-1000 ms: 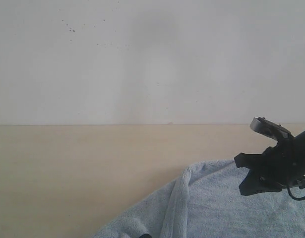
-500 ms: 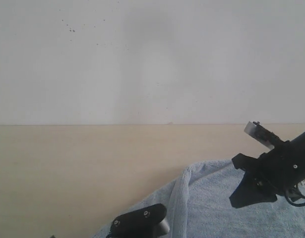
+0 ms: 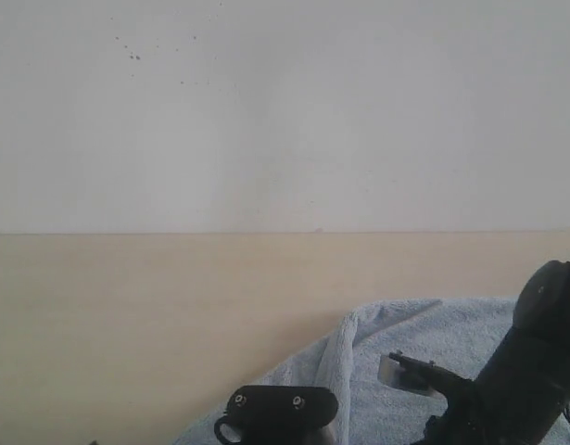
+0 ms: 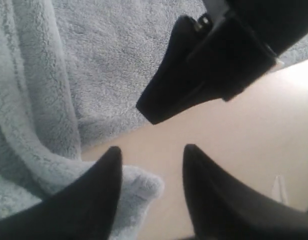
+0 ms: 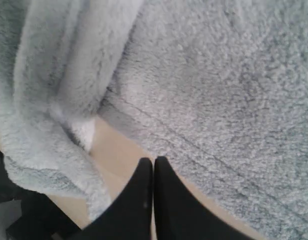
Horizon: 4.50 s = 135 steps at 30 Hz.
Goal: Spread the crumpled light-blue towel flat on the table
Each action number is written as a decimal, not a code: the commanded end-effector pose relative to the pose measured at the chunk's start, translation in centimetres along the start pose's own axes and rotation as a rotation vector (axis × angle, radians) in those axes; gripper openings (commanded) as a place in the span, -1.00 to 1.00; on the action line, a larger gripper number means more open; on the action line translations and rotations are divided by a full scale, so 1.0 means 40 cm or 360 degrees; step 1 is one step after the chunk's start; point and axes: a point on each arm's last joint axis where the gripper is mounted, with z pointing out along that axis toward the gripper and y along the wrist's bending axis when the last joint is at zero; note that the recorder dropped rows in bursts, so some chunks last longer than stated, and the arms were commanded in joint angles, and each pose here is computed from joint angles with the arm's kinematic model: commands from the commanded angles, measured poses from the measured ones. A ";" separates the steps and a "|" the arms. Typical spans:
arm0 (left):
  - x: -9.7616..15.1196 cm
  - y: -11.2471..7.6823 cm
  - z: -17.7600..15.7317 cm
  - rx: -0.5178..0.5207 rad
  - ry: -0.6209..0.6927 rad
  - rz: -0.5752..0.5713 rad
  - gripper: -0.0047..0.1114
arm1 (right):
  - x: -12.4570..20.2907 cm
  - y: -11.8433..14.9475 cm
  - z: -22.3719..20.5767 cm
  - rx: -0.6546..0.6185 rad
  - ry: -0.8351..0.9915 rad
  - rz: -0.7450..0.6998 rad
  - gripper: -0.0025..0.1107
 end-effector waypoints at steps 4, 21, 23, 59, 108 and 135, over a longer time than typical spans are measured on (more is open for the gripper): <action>0.028 0.048 -0.002 -0.0130 0.0009 0.0037 0.14 | 0.010 0.006 0.005 -0.0048 0.0021 -0.0027 -0.96; 0.047 0.076 -0.003 -0.0211 0.0029 -0.0031 0.14 | 0.041 0.064 0.057 -0.0261 0.0072 -0.0165 -0.96; 0.047 0.076 -0.003 -0.0211 0.0029 -0.0031 0.14 | 0.048 0.088 0.078 -0.0259 0.0126 -0.0237 -0.96; -0.011 0.070 -0.025 -0.0340 -0.0191 0.0210 0.14 | -0.030 0.094 -0.116 -0.0382 -0.0344 -0.0302 -0.96; -0.006 -0.090 -0.062 -0.0027 -0.0228 0.0520 -0.85 | -0.051 -0.050 -0.195 0.0013 -0.0602 0.0048 -0.96; 0.116 -0.072 -0.030 0.0263 0.0285 0.0116 -0.12 | -0.049 -0.024 -0.194 -0.0160 -0.0587 0.0027 -0.96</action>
